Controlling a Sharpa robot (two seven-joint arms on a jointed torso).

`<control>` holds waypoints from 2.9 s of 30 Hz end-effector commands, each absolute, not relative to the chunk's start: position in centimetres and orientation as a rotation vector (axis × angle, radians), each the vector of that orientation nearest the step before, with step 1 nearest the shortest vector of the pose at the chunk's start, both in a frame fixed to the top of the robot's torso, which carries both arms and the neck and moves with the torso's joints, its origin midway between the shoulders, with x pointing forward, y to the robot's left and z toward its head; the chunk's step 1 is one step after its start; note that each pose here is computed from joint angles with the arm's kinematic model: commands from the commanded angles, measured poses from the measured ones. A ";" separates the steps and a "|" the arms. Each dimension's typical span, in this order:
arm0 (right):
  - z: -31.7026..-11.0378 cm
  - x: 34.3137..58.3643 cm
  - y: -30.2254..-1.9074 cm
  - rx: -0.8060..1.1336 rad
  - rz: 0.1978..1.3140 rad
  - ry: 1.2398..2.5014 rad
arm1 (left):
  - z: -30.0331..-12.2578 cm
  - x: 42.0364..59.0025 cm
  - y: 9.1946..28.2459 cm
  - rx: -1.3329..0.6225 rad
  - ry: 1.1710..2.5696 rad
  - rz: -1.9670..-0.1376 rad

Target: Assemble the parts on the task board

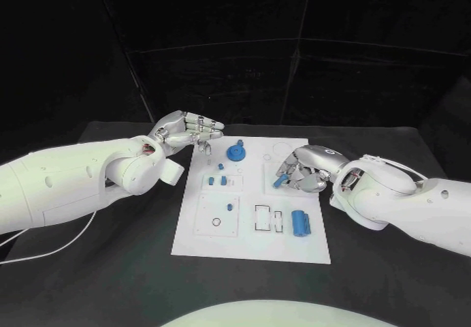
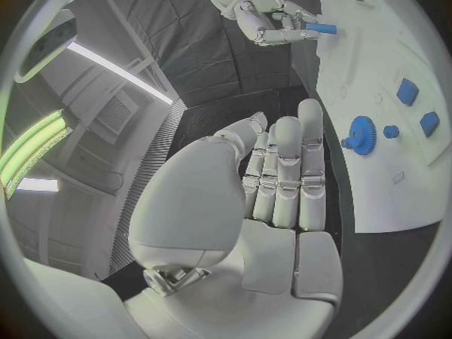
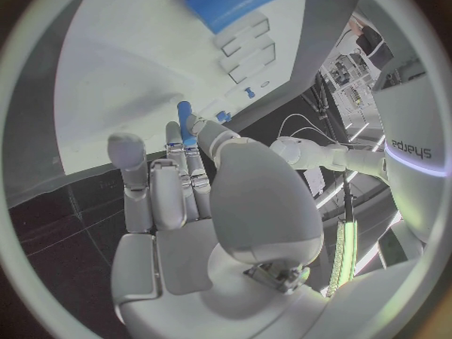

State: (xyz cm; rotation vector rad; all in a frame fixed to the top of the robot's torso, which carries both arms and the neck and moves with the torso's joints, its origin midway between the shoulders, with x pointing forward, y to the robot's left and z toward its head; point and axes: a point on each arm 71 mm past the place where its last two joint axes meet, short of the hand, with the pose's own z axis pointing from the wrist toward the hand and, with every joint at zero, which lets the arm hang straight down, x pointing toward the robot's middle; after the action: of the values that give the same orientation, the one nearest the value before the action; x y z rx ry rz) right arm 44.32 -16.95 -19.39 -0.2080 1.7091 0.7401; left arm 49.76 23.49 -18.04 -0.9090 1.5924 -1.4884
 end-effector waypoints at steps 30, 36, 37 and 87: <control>-20.2 39.1 -1.6 -0.657 0.989 1.623 | -17.9 49.8 23.1 -0.904 1.576 -1.496; -20.8 39.0 -0.8 -0.699 0.947 1.631 | -17.9 49.8 23.1 -0.903 1.576 -1.497; -20.8 39.0 -0.8 -0.702 0.942 1.631 | -17.9 49.8 23.1 -0.903 1.576 -1.498; -22.0 39.0 -1.0 -0.766 0.841 1.655 | -18.0 49.9 22.9 -0.903 1.585 -1.501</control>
State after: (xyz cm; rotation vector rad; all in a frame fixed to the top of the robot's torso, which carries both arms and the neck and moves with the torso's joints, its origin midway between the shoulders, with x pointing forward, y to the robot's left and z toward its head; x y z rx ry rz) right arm 39.05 -0.97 -21.99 -0.7559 1.6575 0.8535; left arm 49.88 22.98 -18.11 -0.9056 1.5912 -1.4883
